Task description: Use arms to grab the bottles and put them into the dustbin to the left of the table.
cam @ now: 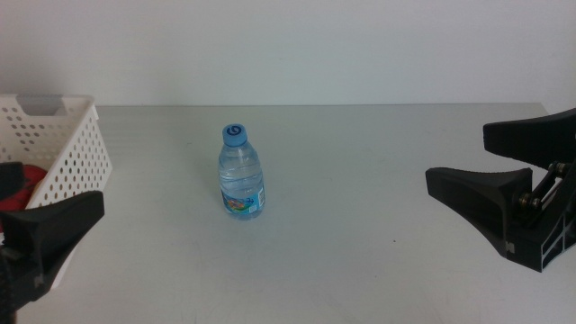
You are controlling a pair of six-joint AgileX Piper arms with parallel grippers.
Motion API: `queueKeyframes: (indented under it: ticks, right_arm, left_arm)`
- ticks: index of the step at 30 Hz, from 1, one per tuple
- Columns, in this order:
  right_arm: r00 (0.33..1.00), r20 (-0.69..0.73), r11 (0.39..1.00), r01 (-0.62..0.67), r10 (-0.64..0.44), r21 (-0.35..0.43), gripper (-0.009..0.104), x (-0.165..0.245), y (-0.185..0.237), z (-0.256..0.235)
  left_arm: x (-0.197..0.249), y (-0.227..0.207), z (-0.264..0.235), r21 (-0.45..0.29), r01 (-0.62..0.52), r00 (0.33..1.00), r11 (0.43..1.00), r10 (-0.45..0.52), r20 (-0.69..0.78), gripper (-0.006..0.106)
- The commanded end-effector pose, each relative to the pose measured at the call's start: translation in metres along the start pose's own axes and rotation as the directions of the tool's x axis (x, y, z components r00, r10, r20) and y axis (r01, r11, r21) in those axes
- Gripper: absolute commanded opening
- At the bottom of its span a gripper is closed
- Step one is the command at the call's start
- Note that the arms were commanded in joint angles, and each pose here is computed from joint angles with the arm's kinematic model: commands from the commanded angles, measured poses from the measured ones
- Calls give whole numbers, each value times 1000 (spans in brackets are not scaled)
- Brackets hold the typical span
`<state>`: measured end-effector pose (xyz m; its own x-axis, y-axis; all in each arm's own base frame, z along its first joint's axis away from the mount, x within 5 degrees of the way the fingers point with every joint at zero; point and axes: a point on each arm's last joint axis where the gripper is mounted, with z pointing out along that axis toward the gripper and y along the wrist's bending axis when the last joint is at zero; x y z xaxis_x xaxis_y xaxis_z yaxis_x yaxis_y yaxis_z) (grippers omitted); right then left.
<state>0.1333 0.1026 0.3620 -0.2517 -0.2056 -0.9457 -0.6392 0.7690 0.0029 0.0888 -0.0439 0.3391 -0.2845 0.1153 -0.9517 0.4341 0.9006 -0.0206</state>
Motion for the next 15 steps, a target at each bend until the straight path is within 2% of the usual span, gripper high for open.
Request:
queueKeyframes:
  ticks: [1, 9, 15]
  right_arm:
    - [994, 109, 1000, 9, -11, 21, 64, -15, -2, -6]
    - [994, 109, 1000, 9, -11, 21, 64, -15, -2, -6]
    - [994, 109, 1000, 9, -11, 21, 64, -15, -2, -6]
  left_arm:
    - [-17, -1, -4, 8, 13, 991, 1000, -14, 134, 93]
    - [-25, -1, -2, 10, -21, 948, 1000, 16, 319, 93]
    - [10, -7, 18, 60, -44, 897, 997, 13, 442, 93]
